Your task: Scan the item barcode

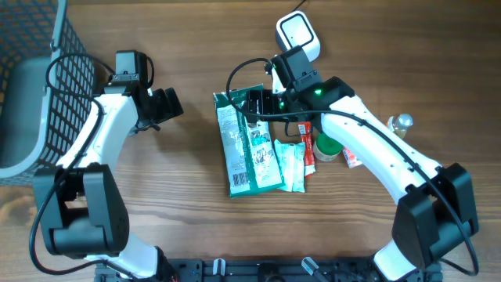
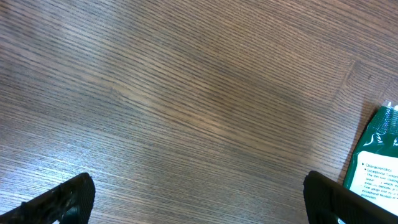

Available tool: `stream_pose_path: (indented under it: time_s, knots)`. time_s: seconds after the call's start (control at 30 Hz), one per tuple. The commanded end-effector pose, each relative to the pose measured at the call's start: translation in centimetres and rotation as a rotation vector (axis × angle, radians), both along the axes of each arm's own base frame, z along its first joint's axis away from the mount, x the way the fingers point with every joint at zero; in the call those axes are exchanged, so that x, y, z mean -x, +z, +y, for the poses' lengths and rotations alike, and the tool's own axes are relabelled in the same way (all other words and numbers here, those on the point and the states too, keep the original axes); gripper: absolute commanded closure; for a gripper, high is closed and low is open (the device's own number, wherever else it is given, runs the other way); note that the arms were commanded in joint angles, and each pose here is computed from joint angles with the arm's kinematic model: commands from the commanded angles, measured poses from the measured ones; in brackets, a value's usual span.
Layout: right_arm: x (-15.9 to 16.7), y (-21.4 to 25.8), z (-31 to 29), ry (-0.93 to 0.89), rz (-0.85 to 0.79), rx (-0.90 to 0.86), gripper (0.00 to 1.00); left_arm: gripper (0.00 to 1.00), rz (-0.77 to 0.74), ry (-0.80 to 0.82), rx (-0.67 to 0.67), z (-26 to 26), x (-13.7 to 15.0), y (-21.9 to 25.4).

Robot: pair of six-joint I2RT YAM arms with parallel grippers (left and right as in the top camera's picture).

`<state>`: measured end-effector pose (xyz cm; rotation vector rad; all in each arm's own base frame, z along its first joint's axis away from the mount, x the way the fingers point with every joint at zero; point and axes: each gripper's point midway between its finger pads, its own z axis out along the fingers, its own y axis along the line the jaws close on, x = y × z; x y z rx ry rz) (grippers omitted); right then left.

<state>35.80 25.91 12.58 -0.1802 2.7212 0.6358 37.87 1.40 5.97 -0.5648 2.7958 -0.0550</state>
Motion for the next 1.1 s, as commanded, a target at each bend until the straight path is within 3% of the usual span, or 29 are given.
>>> stream_pose_path:
  time_s: [0.0, 0.33, 0.87, 1.07]
  knots:
    - [-0.6, 1.6, 0.0, 0.006, -0.052, -0.004, 0.0, 0.0, -0.01, 0.004, -0.007, 0.2, -0.2, 0.3]
    - [-0.6, 2.1, 0.0, 0.006, -0.064, -0.01, 0.0, 0.0, -0.01, 0.004, -0.007, 0.2, -0.2, 0.3]
    - [1.3, 12.7, -1.1, 0.003, -0.282, -0.138, 0.0, 0.0, -0.01, 0.004, -0.007, 0.2, -0.2, 0.3]
    - [2.3, 18.7, -4.1, -0.079, -0.458, -0.148, 0.0, 0.0, -0.01, 0.004, -0.007, 0.2, -0.2, 0.3]
